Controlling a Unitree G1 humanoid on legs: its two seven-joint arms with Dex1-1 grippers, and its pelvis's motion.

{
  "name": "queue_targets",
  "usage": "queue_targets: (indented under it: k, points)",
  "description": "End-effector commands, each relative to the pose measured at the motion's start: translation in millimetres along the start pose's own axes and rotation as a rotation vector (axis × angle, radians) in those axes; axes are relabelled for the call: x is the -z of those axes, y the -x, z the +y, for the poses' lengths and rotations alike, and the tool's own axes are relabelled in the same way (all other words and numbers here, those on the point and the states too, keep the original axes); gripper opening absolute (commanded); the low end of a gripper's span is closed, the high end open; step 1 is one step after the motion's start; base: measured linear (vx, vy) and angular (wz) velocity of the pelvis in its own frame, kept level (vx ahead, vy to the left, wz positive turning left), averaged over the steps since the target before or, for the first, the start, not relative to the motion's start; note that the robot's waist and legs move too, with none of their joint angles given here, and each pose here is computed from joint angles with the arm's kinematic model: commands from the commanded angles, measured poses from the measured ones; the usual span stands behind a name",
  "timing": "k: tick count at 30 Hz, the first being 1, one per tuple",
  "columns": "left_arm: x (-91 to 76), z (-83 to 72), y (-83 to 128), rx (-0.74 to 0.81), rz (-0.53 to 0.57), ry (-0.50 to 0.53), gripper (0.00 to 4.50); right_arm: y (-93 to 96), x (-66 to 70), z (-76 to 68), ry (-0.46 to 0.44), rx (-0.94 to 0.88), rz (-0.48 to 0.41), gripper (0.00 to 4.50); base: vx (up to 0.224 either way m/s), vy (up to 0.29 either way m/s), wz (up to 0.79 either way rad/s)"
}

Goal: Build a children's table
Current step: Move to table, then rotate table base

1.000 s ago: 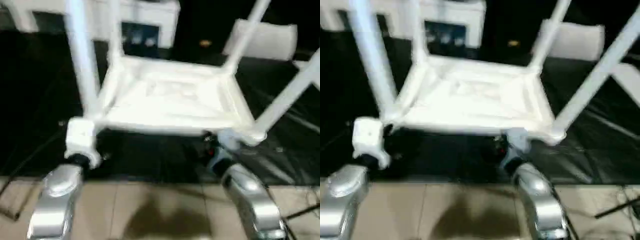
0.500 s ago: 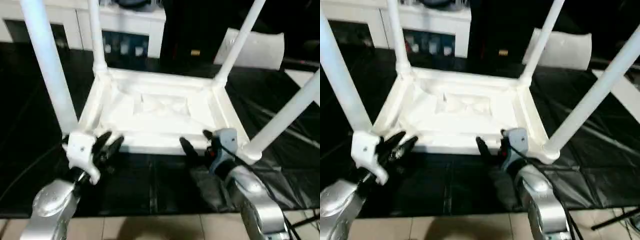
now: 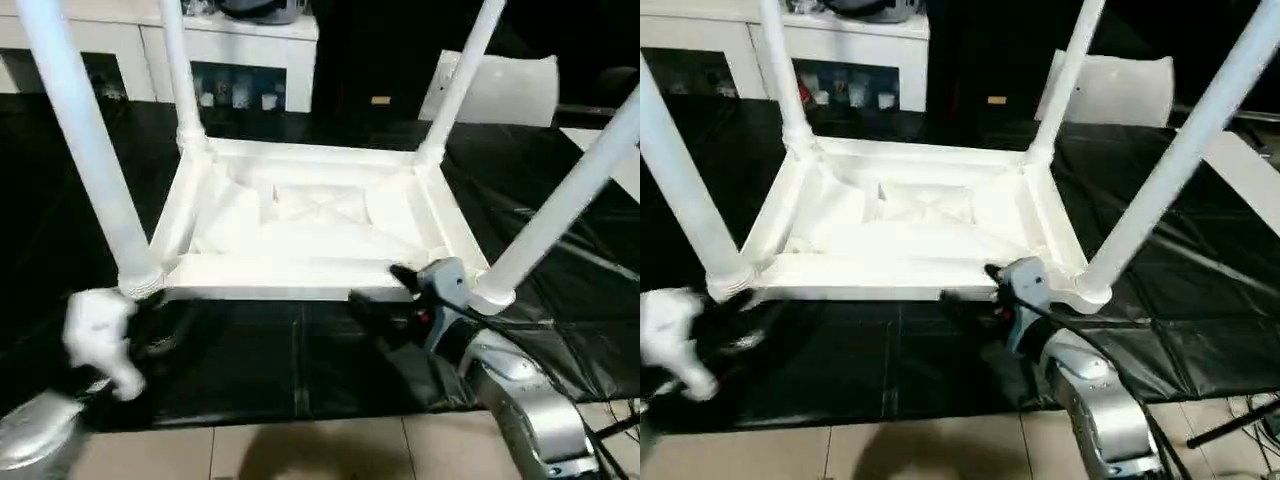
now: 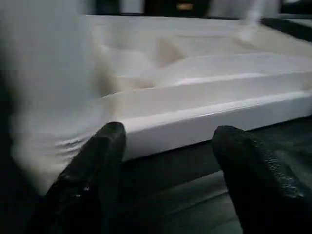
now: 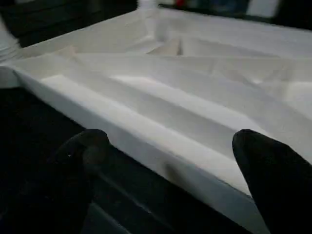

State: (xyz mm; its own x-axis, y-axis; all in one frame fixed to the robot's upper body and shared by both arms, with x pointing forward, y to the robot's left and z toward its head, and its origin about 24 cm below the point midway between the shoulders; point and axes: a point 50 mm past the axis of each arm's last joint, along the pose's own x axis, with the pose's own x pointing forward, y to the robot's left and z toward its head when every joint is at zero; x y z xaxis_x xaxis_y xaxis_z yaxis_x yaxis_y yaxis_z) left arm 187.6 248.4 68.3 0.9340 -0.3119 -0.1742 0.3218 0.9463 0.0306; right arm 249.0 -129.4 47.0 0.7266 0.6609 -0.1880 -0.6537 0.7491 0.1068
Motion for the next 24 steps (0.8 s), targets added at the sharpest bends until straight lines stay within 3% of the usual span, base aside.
queue_targets:
  k: [1,7,12,16,21,24]
  points:
    - [-1.7,8.3,8,-0.019,-0.015,-0.002,3.51,-0.5,-5.5,2.4,-0.003,-0.047,-0.006,4.5,0.0,0.0,0.0]
    - [-7.9,35.2,24,-0.117,-0.014,-0.037,4.01,-2.1,-5.8,6.3,-0.029,-0.103,0.003,4.5,0.0,0.0,0.0]
    - [-18.5,42.6,9,-0.088,-0.07,-0.036,4.45,-1.3,-0.6,3.9,-0.019,-0.095,0.058,4.5,0.0,0.0,0.0]
    - [-24.6,46.0,-7,-0.05,-0.096,-0.027,4.45,1.1,5.6,-2.7,-0.014,-0.031,0.104,4.5,0.0,0.0,0.0]
    - [-32.5,59.2,-35,-0.025,-0.1,-0.054,4.45,10.2,14.8,-10.0,-0.074,0.06,0.195,4.5,0.0,0.0,0.0]
    - [-39.0,61.9,-48,0.002,-0.122,-0.05,4.45,14.2,19.3,-11.6,-0.052,0.082,0.229,4.5,0.0,0.0,0.0]
